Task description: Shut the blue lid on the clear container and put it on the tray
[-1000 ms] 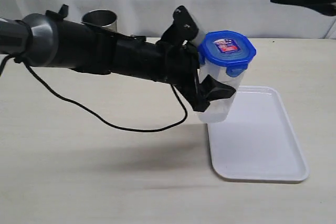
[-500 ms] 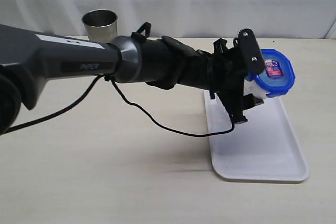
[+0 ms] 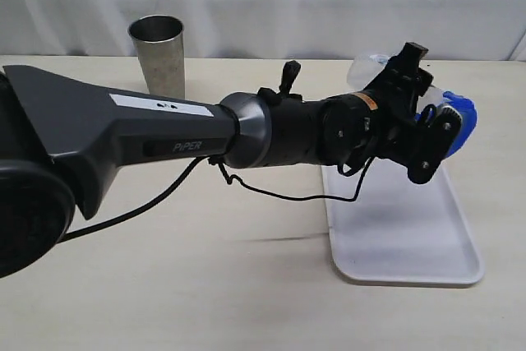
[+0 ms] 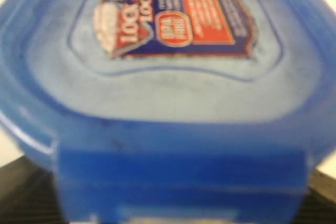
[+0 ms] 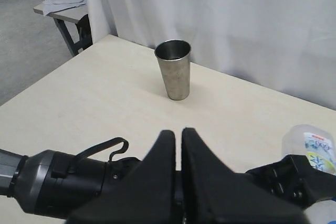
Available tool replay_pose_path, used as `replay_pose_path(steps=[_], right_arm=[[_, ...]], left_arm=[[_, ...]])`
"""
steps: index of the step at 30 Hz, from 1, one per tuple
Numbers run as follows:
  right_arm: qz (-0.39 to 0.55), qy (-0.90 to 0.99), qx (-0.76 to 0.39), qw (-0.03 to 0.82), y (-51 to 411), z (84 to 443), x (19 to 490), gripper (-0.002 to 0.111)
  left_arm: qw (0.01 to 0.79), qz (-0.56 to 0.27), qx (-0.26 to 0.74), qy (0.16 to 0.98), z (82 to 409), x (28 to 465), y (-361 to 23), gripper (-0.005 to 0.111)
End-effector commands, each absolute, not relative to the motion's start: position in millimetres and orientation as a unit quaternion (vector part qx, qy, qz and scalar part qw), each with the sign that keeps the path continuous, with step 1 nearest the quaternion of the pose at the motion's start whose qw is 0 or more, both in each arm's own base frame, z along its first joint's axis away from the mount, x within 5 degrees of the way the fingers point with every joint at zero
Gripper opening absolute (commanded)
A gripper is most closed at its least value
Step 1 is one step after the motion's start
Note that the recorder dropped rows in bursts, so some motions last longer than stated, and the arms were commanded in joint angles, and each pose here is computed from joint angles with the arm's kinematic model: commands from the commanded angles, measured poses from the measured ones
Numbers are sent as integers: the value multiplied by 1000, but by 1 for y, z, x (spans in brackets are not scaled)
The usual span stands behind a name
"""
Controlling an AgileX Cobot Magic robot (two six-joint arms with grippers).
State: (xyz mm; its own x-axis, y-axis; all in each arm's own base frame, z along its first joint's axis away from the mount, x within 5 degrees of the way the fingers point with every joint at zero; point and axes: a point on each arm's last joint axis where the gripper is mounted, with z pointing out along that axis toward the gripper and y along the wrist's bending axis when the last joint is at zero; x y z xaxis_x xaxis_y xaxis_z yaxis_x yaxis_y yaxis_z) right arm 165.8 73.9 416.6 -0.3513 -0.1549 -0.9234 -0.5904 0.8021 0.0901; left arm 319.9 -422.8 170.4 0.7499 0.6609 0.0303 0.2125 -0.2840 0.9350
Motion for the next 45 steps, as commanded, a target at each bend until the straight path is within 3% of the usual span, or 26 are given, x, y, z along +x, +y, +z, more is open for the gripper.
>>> replay_pose_path(steps=[1, 14, 20, 30, 40, 45], right_arm=[[205, 793, -236, 523, 73, 417, 165, 5], [206, 793, -237, 522, 73, 417, 165, 5], [206, 794, -238, 520, 74, 416, 164, 5], [206, 794, -238, 520, 74, 416, 164, 5], [198, 796, -239, 519, 73, 416, 165, 5], [198, 797, -239, 518, 72, 415, 165, 5]], left_arm=[[554, 283, 755, 208, 190, 321, -427, 0], [565, 369, 736, 57, 203, 316, -433, 0], [559, 368, 741, 51, 201, 316, -434, 0], [588, 162, 712, 348, 187, 325, -423, 0], [560, -82, 504, 653, 179, 354, -395, 0], [536, -133, 436, 711, 176, 361, -387, 0]])
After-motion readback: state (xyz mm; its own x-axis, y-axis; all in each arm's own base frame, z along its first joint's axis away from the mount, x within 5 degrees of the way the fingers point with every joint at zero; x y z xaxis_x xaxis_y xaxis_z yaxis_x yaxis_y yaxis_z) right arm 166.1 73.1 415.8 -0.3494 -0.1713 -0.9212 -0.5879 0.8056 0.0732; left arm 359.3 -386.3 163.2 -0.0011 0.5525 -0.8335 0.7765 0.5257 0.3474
